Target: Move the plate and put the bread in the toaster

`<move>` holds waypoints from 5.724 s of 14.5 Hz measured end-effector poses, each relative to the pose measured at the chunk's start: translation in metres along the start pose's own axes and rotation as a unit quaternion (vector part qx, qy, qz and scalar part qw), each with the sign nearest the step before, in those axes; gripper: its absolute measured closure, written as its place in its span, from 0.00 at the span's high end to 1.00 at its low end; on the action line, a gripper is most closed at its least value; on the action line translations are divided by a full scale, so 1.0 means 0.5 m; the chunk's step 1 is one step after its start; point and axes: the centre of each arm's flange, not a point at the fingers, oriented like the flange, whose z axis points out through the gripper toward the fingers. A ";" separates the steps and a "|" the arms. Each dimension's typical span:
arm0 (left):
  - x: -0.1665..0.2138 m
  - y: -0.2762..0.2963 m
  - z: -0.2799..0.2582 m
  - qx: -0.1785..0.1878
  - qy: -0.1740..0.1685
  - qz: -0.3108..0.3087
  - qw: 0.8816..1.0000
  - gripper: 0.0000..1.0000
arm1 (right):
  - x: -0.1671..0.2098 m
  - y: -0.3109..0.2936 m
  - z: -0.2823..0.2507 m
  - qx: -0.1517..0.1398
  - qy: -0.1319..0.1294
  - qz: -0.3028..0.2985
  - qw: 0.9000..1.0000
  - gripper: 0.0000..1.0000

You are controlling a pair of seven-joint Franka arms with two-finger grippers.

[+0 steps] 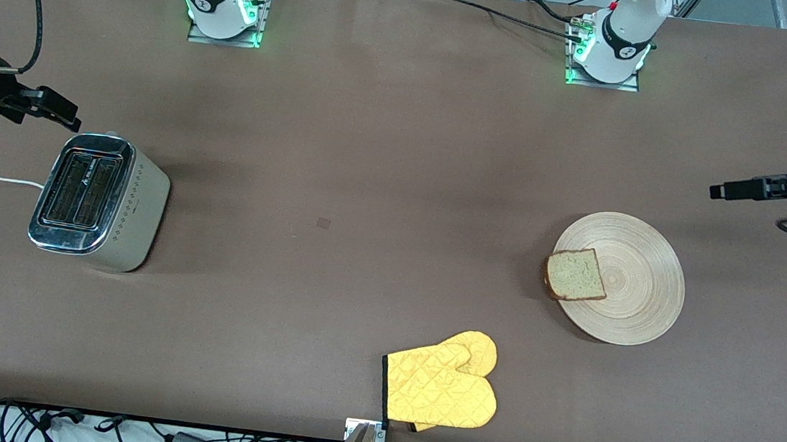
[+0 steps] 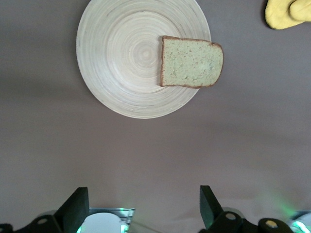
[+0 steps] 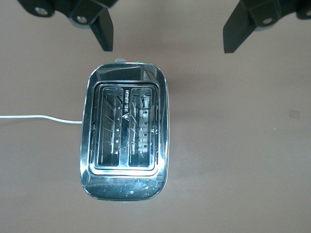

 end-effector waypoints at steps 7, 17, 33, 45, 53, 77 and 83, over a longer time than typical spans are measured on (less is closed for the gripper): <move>0.157 -0.386 0.152 -0.230 0.015 0.091 0.969 1.00 | 0.000 0.000 0.000 0.000 0.000 0.000 1.000 1.00; 0.303 -0.528 0.450 -0.322 0.083 0.133 0.934 0.98 | 0.001 -0.001 0.002 0.000 -0.001 0.000 1.000 1.00; 0.329 -0.520 0.586 -0.368 0.090 0.166 0.910 0.88 | 0.007 0.000 0.015 0.000 -0.006 0.000 1.000 1.00; 0.338 -0.479 0.623 -0.385 0.092 0.204 0.895 0.23 | 0.008 0.001 0.007 -0.001 -0.001 -0.001 1.000 1.00; 0.339 -0.481 0.620 -0.384 0.094 0.203 0.896 0.08 | 0.004 -0.007 -0.001 -0.003 0.003 -0.005 1.000 1.00; 0.193 0.253 0.827 -0.403 0.054 0.142 0.902 0.08 | 0.031 -0.238 0.159 0.071 -0.068 -0.067 0.993 1.00; 0.119 0.364 0.933 -0.390 0.085 0.135 0.907 0.08 | 0.074 -0.279 0.287 0.114 -0.066 -0.047 0.990 1.00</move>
